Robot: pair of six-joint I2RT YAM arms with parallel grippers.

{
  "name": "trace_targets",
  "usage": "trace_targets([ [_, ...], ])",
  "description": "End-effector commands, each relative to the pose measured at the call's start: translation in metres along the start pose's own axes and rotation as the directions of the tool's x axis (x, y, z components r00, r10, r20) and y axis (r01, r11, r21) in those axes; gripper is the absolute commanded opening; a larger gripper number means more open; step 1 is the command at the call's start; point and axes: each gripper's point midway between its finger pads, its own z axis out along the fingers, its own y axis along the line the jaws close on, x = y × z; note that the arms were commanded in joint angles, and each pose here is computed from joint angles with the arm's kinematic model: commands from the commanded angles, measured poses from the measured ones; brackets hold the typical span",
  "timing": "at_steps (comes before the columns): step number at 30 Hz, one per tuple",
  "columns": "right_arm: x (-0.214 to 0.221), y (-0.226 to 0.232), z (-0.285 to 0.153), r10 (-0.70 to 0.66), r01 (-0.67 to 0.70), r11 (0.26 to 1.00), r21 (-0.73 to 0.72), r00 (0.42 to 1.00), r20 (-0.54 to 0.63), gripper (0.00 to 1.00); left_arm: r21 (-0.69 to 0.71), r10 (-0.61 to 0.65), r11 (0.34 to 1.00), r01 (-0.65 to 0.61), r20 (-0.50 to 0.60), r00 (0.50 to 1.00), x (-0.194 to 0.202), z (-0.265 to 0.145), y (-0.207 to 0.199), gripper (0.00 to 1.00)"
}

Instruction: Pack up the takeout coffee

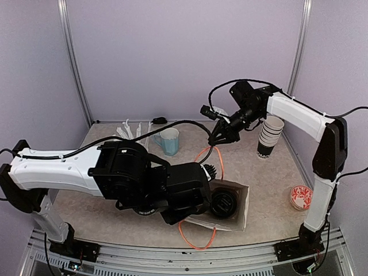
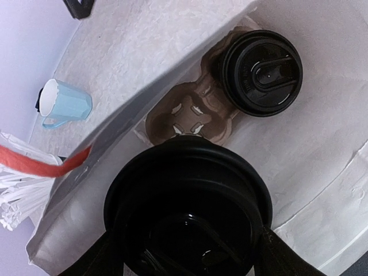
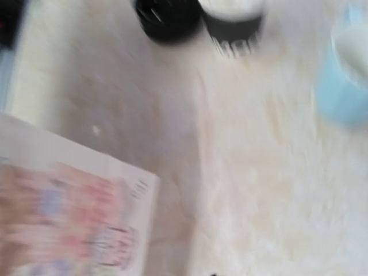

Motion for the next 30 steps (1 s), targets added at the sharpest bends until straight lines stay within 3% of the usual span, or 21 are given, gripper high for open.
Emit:
trace_targets([
  [1,0.024,-0.035,0.026,0.086,-0.083,0.993,0.083,0.995,-0.039,0.19,-0.051,-0.019,0.998,0.022,0.057,0.998,-0.006,-0.004,0.003,0.54],
  [12,0.086,-0.047,0.086,0.198,-0.199,0.980,0.004,0.970,-0.140,0.18,-0.052,0.049,0.998,-0.042,0.131,0.990,-0.001,0.000,-0.004,0.53],
  [19,0.102,-0.043,0.106,0.222,-0.234,0.971,-0.055,0.960,-0.168,0.18,-0.062,0.149,0.988,-0.141,0.150,0.978,-0.004,0.009,-0.010,0.54],
  [30,0.115,-0.012,0.125,0.211,-0.249,0.951,-0.183,0.957,-0.201,0.18,-0.059,0.208,0.978,-0.201,0.145,0.967,-0.006,0.029,-0.004,0.54],
])
